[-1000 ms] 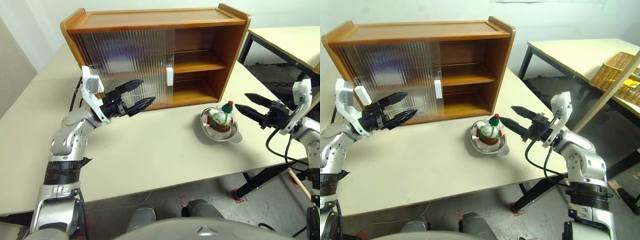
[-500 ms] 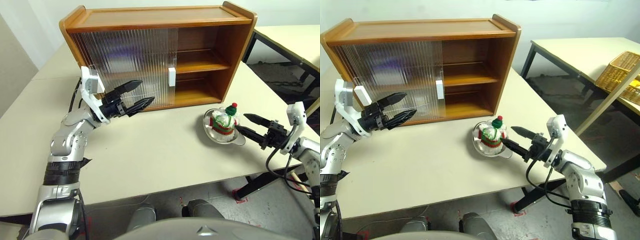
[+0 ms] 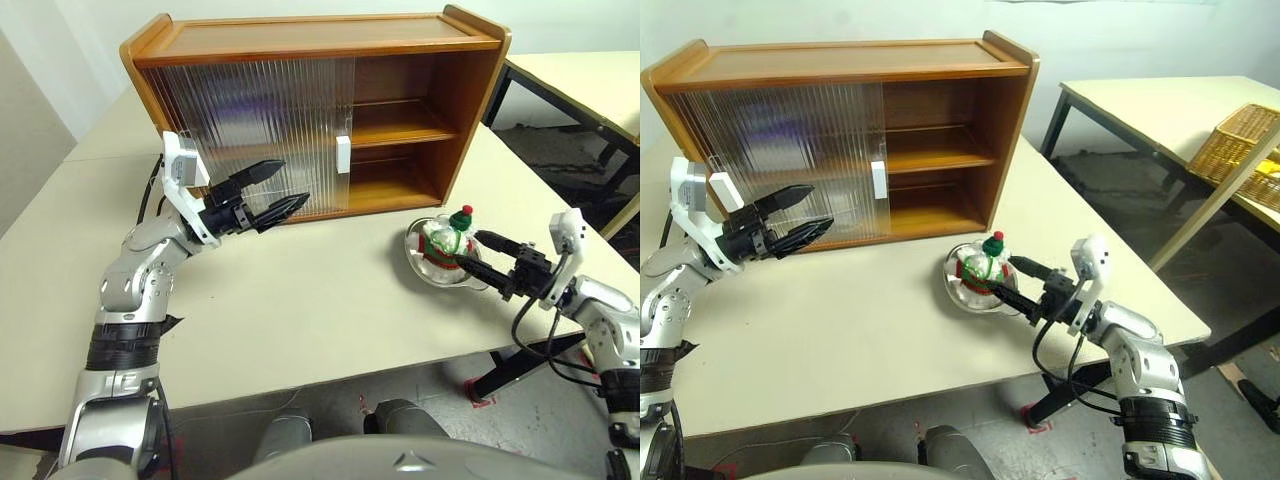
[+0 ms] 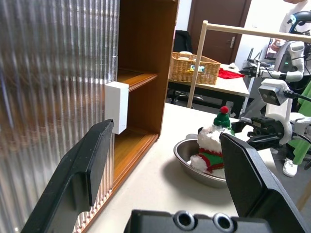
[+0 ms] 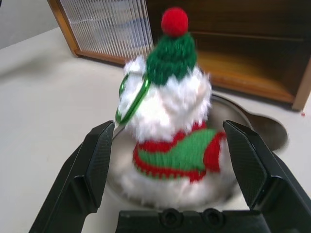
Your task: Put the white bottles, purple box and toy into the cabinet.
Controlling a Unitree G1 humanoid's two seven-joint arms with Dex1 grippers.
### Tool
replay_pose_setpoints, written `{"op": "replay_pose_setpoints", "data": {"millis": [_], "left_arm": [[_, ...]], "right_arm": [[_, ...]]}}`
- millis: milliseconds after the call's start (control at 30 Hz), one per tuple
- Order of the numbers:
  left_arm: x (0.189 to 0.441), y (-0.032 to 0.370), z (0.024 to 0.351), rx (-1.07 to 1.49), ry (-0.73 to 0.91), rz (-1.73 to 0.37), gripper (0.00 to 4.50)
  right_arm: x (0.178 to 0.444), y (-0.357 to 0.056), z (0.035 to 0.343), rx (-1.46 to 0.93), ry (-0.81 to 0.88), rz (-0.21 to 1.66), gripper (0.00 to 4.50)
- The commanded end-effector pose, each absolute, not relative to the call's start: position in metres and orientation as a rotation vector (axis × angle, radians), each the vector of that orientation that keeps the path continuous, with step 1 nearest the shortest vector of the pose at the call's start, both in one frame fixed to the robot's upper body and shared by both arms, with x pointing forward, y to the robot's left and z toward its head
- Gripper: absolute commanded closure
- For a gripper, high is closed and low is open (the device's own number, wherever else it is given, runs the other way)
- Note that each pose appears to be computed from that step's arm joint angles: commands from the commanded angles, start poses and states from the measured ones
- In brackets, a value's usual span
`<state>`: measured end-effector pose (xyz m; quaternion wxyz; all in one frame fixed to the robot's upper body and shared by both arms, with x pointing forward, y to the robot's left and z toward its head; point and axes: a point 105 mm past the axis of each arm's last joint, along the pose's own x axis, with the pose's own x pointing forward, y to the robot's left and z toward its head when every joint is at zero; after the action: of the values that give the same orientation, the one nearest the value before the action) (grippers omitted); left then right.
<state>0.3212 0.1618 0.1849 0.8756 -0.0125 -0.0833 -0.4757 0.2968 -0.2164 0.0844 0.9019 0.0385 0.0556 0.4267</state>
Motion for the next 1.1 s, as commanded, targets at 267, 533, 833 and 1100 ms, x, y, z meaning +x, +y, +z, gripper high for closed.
{"op": "replay_pose_setpoints", "data": {"millis": [267,533,833,1100], "left_arm": [[0.318,0.164,0.195,0.007,-0.186,-0.983,0.0],[0.317,0.164,0.195,0.005,-0.187,-0.977,0.0],[0.318,0.163,0.196,0.002,-0.19,-0.98,0.0],[0.319,0.164,0.198,0.011,-0.19,-0.978,0.0]], "right_arm": [[0.302,-0.207,0.079,0.078,0.126,0.914,0.01],[0.296,-0.214,0.072,0.076,0.154,0.915,0.01],[0.3,-0.211,0.067,0.065,0.156,0.907,0.01],[0.307,-0.202,0.07,0.063,0.136,0.912,0.01]]}}
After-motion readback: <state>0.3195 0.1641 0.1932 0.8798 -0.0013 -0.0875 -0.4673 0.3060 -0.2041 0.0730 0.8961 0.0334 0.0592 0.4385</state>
